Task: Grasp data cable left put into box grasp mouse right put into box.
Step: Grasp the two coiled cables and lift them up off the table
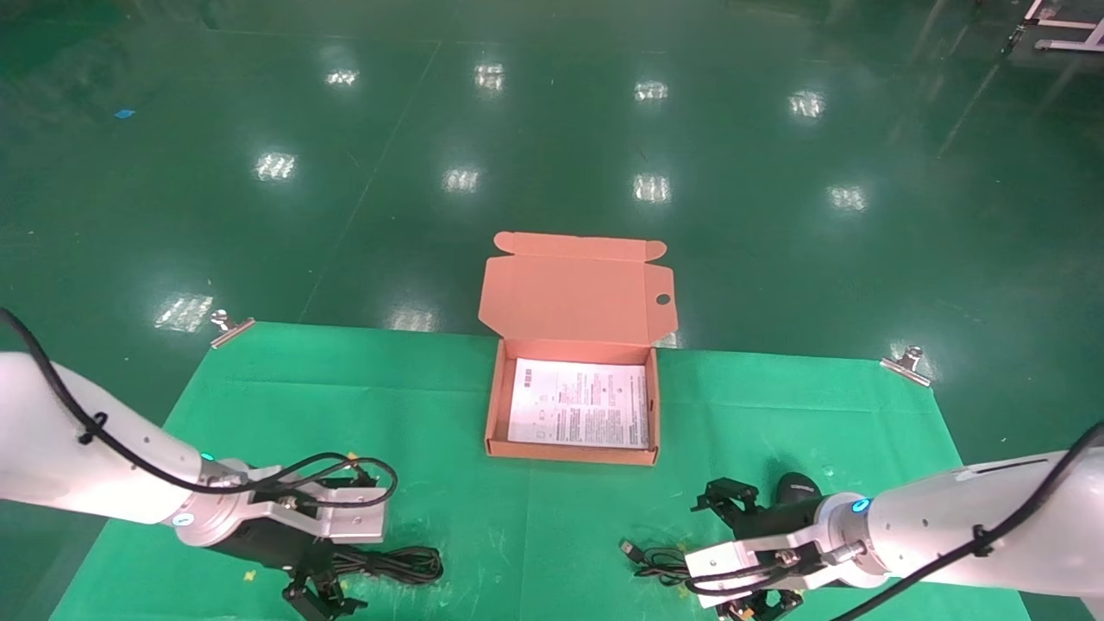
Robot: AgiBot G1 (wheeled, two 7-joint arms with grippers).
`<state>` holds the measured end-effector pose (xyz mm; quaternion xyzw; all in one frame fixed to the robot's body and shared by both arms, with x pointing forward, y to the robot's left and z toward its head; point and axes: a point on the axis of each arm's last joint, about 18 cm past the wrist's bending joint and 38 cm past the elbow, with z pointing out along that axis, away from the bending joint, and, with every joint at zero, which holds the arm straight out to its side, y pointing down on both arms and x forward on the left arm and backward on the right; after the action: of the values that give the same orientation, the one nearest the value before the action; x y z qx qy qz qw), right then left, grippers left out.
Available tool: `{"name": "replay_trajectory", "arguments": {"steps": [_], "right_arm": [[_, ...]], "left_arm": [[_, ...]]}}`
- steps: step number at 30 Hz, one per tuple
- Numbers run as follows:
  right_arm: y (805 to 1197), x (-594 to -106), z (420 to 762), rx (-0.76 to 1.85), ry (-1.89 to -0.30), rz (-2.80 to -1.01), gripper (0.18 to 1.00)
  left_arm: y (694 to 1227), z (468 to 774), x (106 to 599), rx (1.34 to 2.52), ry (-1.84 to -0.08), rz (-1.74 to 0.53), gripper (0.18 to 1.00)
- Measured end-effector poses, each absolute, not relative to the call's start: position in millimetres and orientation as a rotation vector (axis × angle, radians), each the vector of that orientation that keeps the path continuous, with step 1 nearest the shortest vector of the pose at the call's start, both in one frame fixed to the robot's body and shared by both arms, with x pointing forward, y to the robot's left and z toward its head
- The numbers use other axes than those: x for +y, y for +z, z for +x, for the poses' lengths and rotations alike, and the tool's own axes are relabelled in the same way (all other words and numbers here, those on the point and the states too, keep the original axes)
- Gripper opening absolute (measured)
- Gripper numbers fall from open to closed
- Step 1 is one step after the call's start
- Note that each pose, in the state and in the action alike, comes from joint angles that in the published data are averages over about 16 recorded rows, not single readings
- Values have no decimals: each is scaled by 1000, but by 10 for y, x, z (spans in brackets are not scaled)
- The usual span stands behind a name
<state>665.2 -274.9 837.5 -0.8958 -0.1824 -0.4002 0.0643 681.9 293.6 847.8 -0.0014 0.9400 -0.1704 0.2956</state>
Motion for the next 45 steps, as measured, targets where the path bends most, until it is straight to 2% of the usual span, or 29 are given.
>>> {"name": "replay_trajectory", "arguments": {"steps": [13,26,35,41,45], "right_arm": [[8136,-2747,6838,-438,-1160,-2750,1001],[8073,-2767,6900,-405,-1162,-2759,982],[8083,-2766,6895,-407,-1163,-2757,913],[8088,-2766,6892,-408,-1163,-2756,819],[8090,-2766,6891,-408,-1163,-2756,727]], "left_arm": [[8247,6992,3044,2490,-451,-83,1001],[8198,7060,3059,2473,-426,-81,974],[8205,7054,3056,2474,-426,-77,876],[8209,7050,3054,2476,-425,-74,771],[8211,7049,3053,2476,-425,-73,689]]}}
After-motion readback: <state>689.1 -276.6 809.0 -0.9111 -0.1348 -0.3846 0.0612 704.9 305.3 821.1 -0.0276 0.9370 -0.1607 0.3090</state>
